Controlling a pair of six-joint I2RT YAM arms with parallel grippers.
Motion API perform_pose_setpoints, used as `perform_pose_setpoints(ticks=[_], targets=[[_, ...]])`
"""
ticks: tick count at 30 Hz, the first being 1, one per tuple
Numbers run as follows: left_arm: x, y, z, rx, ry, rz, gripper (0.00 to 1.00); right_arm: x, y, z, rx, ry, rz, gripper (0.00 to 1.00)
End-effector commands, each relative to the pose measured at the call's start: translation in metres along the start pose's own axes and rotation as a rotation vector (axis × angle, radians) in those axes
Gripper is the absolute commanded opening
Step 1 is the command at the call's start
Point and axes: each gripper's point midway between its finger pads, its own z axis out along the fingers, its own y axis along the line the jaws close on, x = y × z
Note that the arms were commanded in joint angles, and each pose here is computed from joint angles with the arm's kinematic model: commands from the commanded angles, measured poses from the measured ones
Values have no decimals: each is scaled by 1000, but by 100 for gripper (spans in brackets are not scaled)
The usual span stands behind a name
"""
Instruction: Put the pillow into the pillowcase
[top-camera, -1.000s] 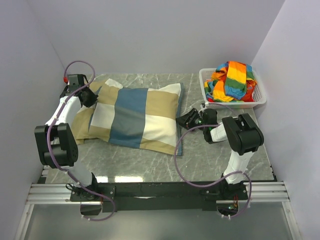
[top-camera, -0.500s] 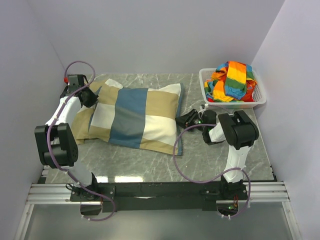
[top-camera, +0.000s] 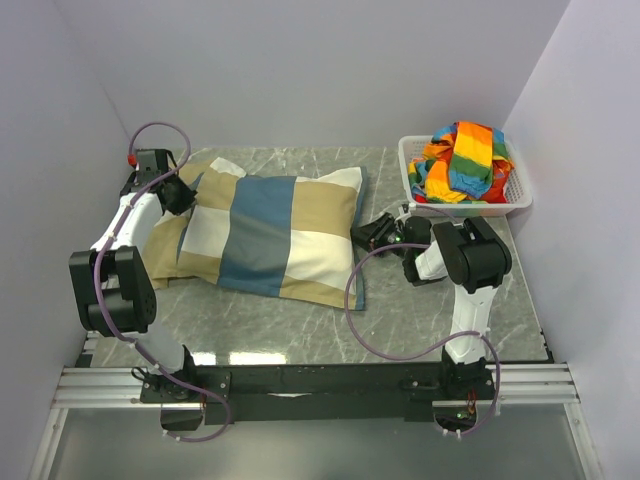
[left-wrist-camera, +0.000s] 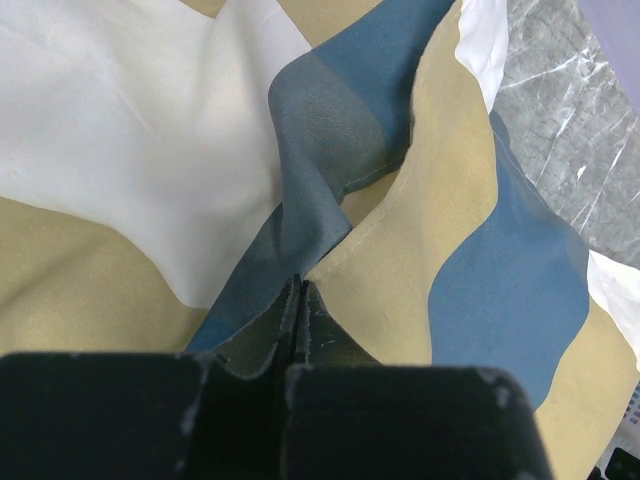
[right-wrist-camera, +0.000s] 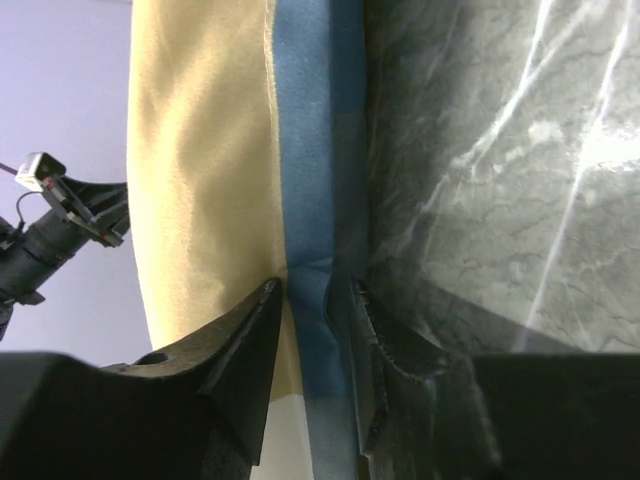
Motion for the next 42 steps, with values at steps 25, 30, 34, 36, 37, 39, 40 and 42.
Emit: perform_pose_setpoints(ticks=[25, 30, 34, 36, 37, 39, 40, 42], targets=[[-25, 1, -13, -22, -114, 8, 1, -54, 109, -64, 146, -221, -341, 0], [-42, -17, -24, 24, -150, 9, 1, -75, 178, -104, 194, -282, -518, 0], [-84, -34, -72, 77, -291, 0, 1, -92, 177, -111, 256, -304, -520, 0], [-96, -43, -83, 93, -314, 4, 1, -89, 175, -106, 255, -272, -519, 0], [-101, -46, -86, 98, -323, 3, 1, -81, 175, -99, 253, -246, -525, 0], [-102, -45, -84, 88, -315, -7, 1, -55, 191, -86, 268, -213, -597, 0], [-103, -48, -84, 102, -315, -5, 1, -45, 192, -81, 276, -191, -614, 0], [-90, -63, -75, 170, -264, 14, 1, -46, 190, -85, 283, -189, -615, 0]])
